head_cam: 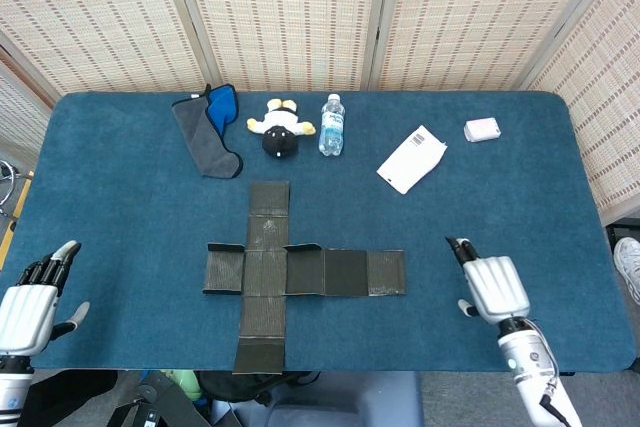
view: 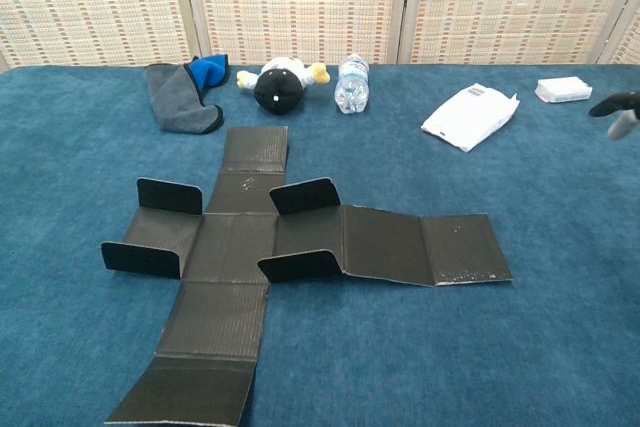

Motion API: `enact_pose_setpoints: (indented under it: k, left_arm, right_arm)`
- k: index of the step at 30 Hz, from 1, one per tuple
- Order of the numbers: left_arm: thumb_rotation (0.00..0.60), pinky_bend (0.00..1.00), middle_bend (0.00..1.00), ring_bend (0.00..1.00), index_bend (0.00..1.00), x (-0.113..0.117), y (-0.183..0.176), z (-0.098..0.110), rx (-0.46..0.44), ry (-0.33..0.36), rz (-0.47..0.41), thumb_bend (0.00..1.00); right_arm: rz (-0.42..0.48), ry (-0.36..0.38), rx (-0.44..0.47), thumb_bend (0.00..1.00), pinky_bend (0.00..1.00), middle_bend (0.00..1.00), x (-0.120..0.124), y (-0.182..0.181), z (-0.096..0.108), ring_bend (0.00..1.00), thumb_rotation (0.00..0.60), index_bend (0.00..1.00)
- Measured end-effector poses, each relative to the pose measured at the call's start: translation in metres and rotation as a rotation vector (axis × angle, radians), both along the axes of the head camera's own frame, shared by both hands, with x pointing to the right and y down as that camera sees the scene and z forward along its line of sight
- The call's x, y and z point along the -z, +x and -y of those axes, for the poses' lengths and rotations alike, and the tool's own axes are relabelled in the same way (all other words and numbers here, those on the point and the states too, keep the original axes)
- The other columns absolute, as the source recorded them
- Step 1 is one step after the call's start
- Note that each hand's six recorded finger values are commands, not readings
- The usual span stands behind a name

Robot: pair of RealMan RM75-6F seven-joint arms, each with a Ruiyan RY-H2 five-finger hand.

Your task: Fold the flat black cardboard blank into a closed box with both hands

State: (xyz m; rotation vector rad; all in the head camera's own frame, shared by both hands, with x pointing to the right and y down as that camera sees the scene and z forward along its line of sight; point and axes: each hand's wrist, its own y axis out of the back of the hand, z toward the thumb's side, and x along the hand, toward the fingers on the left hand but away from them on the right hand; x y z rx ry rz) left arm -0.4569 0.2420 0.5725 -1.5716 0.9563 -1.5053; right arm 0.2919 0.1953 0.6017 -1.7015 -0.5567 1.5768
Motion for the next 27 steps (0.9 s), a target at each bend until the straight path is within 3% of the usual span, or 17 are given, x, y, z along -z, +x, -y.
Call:
enact_pose_setpoints:
  k: [10,27]
  left_arm:
    - [0.6,0.21,0.03,0.14,0.0,-0.001,-0.001,-0.003,0.001,-0.001,-0.005,0.22]
    - [0.6,0.21,0.03,0.15,0.0,-0.005,0.001,-0.002,-0.022,-0.005,-0.017,0.22]
  right_arm:
    - [0.071,-0.075,0.077,0.0,1.0,0.13,-0.027,-0.062,0.004,0.81,0.6,0.08]
    - [0.016,-0.2,0.121,0.0,1.0,0.11,-0.076,-0.125,-0.001,0.81,0.6,0.01]
